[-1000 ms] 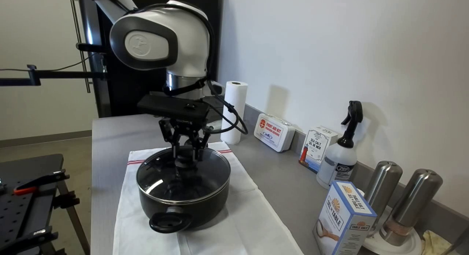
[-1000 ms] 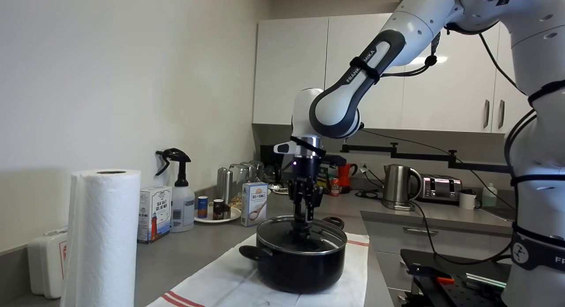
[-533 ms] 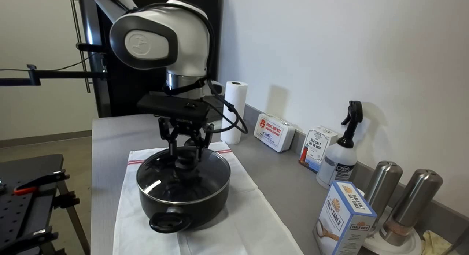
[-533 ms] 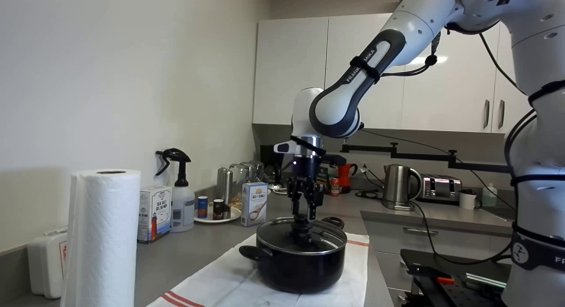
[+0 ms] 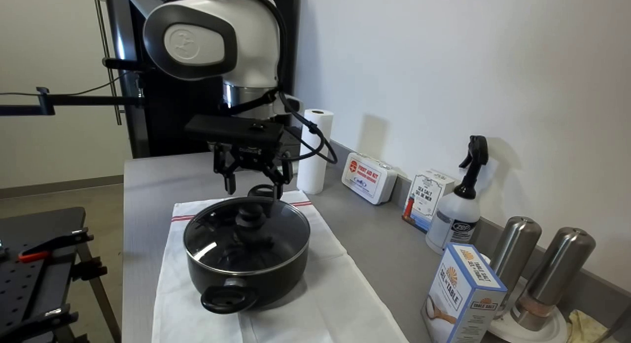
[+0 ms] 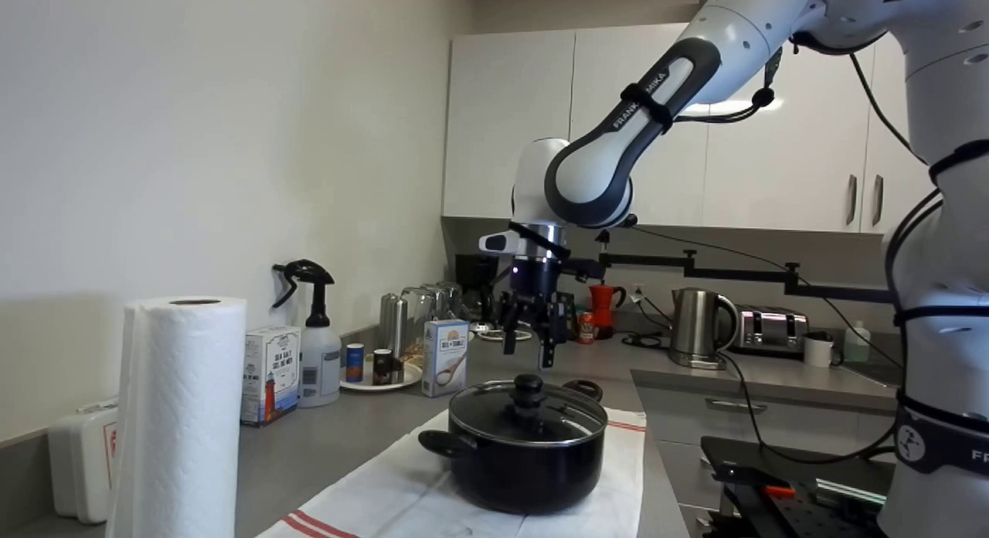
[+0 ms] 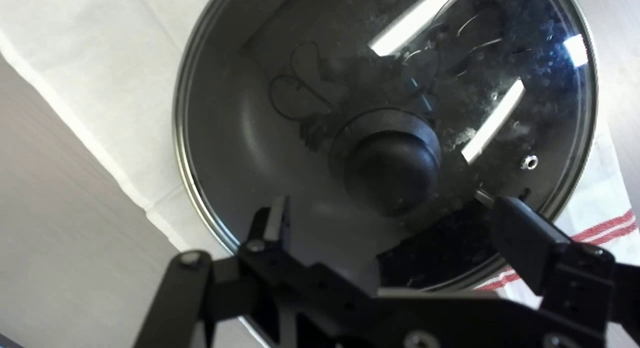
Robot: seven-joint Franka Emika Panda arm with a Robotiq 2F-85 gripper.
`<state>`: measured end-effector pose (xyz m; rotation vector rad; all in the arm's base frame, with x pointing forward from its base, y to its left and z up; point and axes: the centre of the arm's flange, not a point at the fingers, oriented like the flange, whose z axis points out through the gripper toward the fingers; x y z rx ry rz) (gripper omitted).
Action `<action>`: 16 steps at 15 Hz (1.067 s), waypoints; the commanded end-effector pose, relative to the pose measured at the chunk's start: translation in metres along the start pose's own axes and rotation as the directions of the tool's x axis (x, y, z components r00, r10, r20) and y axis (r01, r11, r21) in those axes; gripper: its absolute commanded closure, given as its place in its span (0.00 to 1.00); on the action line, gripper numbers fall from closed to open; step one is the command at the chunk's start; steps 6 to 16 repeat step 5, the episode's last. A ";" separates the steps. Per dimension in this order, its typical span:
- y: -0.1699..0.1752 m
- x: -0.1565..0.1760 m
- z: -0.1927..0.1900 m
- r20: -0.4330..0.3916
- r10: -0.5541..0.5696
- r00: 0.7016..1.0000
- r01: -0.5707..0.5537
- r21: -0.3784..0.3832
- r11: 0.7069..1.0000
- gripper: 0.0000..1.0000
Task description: Put the lid on the pot
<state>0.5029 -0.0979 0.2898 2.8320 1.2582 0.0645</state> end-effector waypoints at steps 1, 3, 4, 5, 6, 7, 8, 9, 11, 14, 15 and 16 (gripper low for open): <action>-0.014 -0.001 -0.022 -0.005 -0.015 1.000 0.015 -0.024 1.000 0.00; -0.016 0.000 -0.028 -0.013 -0.021 1.000 0.020 -0.034 0.999 0.00; -0.017 0.001 -0.030 -0.016 -0.021 1.000 0.021 -0.038 0.999 0.00; -0.017 0.002 -0.032 -0.021 -0.019 1.000 0.018 -0.040 0.999 0.00; -0.017 0.002 -0.032 -0.021 -0.019 1.000 0.018 -0.040 0.999 0.00; -0.017 0.002 -0.032 -0.021 -0.019 1.000 0.018 -0.040 0.999 0.00; -0.017 0.002 -0.032 -0.021 -0.019 1.000 0.018 -0.040 0.999 0.00; -0.017 0.002 -0.032 -0.021 -0.019 1.000 0.018 -0.040 0.999 0.00; -0.017 0.002 -0.032 -0.021 -0.019 1.000 0.018 -0.040 0.999 0.00; -0.017 0.002 -0.032 -0.021 -0.019 1.000 0.018 -0.040 0.999 0.00; -0.017 0.002 -0.032 -0.021 -0.019 1.000 0.018 -0.040 0.999 0.00; -0.017 0.002 -0.032 -0.021 -0.019 1.000 0.018 -0.040 0.999 0.00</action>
